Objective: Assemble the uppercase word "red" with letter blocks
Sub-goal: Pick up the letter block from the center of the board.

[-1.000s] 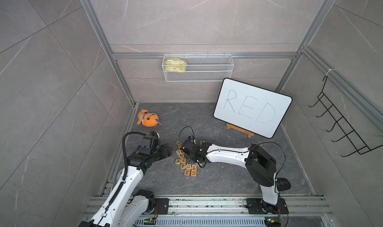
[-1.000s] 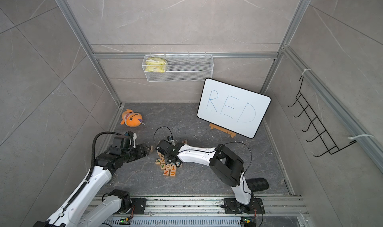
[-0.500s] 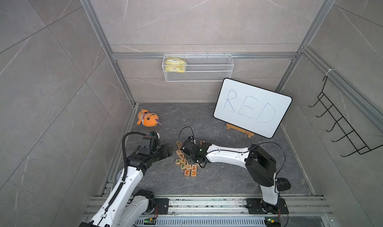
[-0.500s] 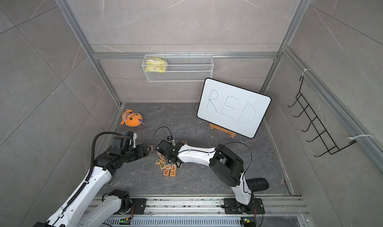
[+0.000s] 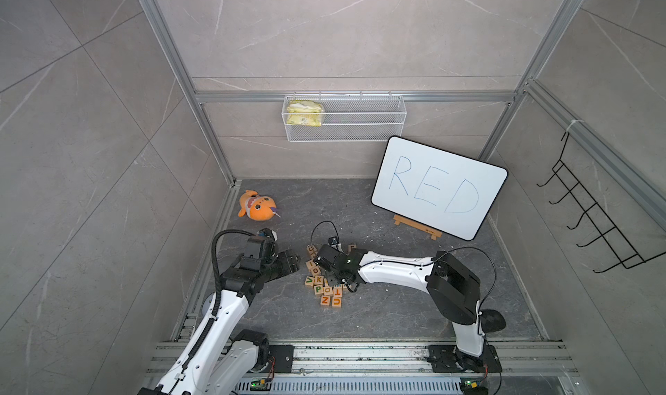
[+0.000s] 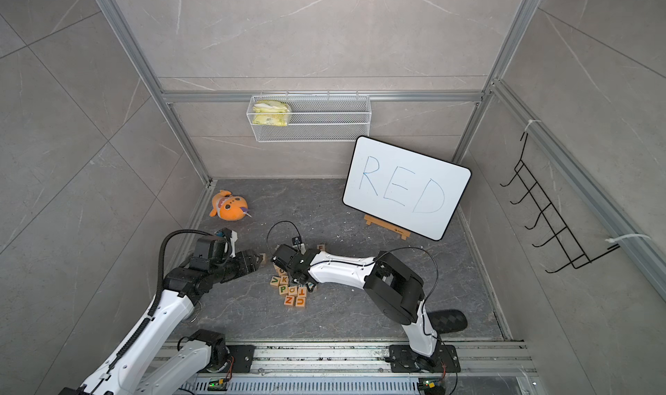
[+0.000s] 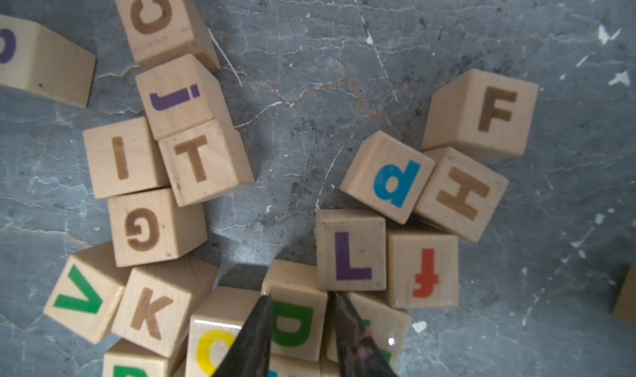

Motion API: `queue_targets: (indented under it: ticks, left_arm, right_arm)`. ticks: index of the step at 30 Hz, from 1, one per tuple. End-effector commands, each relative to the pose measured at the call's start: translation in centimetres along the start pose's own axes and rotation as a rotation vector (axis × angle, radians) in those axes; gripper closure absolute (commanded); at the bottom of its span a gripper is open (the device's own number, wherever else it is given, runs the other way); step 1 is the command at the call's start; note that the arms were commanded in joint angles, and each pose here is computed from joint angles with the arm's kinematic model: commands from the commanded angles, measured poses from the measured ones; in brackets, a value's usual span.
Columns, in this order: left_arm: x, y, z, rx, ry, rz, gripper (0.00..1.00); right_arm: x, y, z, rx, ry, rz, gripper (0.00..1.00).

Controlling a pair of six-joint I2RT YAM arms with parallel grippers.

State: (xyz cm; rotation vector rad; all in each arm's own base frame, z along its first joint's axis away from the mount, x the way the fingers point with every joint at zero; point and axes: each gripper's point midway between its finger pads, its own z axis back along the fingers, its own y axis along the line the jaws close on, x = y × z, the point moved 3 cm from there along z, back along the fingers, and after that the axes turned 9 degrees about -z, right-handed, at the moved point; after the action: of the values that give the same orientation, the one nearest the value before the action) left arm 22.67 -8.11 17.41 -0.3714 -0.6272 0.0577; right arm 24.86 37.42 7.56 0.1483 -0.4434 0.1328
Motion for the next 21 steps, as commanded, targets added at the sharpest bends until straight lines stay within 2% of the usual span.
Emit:
queue_targets:
  ticks: [1, 5, 21]
  left_arm:
    - [1.1, -0.8, 0.8, -0.037, -0.045, -0.006, 0.24]
    - [1.2, -0.8, 0.8, -0.039, -0.045, -0.005, 0.24]
    - [1.2, -1.0, 1.0, -0.051, -0.057, -0.011, 0.24]
  right_arm:
    - [-0.1, 0.6, 0.7, 0.023, 0.005, -0.037, 0.66]
    - [-0.5, 1.3, 0.5, 0.042, 0.020, -0.039, 0.66]
    - [-0.4, 1.4, -0.7, -0.025, 0.027, -0.024, 0.65]
